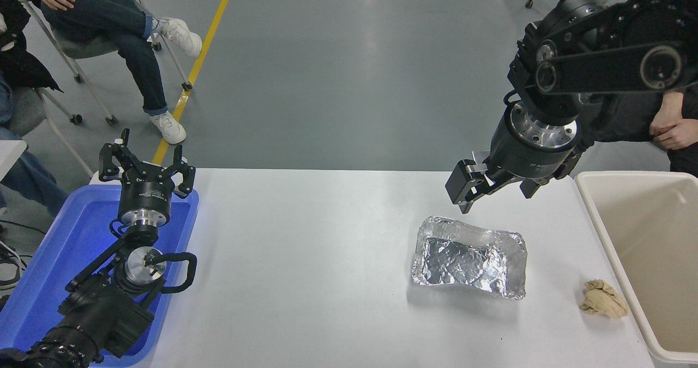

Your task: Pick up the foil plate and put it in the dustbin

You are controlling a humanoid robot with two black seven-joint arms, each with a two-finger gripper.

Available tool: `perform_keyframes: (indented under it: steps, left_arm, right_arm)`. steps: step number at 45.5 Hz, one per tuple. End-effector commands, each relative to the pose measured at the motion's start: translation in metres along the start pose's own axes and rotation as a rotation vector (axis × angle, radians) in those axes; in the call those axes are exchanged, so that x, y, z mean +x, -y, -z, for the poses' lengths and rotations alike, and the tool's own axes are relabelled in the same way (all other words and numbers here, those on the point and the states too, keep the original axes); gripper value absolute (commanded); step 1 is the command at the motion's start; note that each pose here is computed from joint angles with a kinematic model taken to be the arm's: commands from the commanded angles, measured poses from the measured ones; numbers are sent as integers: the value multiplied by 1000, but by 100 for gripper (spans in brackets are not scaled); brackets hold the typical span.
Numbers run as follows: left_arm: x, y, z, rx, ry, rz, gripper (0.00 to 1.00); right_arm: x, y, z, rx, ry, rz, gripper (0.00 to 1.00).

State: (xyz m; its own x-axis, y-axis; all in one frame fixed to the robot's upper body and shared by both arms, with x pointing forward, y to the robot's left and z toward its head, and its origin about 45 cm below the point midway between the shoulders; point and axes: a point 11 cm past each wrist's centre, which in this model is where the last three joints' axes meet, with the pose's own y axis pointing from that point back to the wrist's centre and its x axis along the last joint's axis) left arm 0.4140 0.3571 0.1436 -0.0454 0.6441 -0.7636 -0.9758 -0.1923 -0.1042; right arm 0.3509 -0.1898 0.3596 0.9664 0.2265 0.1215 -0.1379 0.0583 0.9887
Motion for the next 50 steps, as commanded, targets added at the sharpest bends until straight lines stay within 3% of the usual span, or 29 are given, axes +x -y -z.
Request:
perform_keyframes:
  steps: [1, 27, 50]
  left_arm:
    - [0, 0, 0, 0, 0, -1, 99]
    - [0, 0, 0, 0, 0, 1, 99]
    - [0, 0, 0, 0, 0, -1, 99]
  right_arm:
    - [1, 0, 0, 7, 2, -1, 100]
    - [-10, -6, -70, 13, 100, -38, 100]
    - [-21, 93, -95, 33, 164, 7, 100]
